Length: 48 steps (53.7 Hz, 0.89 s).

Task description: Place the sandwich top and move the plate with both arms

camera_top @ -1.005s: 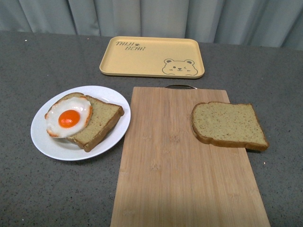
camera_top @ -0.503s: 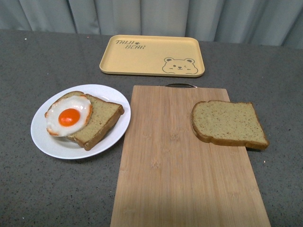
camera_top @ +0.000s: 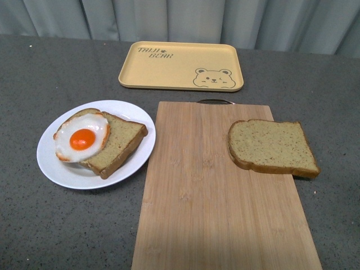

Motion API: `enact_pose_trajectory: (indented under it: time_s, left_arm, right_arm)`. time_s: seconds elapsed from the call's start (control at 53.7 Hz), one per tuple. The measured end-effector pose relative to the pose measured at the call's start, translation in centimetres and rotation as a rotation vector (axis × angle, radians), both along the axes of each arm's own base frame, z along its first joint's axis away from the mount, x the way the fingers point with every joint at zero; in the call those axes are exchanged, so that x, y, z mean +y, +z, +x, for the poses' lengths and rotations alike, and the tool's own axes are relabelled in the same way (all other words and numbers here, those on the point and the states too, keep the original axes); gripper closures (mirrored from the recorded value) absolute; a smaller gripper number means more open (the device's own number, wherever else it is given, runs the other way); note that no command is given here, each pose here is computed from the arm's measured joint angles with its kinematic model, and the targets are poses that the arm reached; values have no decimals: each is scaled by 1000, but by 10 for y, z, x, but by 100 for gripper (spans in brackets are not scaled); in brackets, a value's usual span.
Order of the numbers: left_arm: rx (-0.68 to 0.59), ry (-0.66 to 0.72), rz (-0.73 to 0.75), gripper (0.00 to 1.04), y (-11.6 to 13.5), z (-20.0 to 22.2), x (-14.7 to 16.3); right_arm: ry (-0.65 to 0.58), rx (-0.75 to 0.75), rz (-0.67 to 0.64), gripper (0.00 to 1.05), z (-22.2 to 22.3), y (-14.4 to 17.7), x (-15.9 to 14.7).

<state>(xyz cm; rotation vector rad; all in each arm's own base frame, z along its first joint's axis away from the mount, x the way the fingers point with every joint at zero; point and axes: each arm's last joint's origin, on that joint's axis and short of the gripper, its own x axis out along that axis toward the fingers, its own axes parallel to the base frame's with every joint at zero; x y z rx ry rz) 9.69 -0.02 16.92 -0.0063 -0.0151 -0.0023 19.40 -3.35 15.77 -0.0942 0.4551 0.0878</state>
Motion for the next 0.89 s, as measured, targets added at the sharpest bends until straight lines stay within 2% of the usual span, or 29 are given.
enact_pose_trajectory:
  time_s: [0.223,0.54,0.763,0.894]
  left_arm:
    - [0,0,0,7,0,0,0]
    - [0,0,0,7,0,0,0]
    - [0,0,0,7,0,0,0]
    - [0,0,0,7,0,0,0]
  right_arm:
    - [66,286,277,9,53,-34,-17]
    - [152,546,608,9,114,-68,-30]
    - [191,657,705,9,130,-99,-29]
    - [220,707,731,9,144,-114,-16]
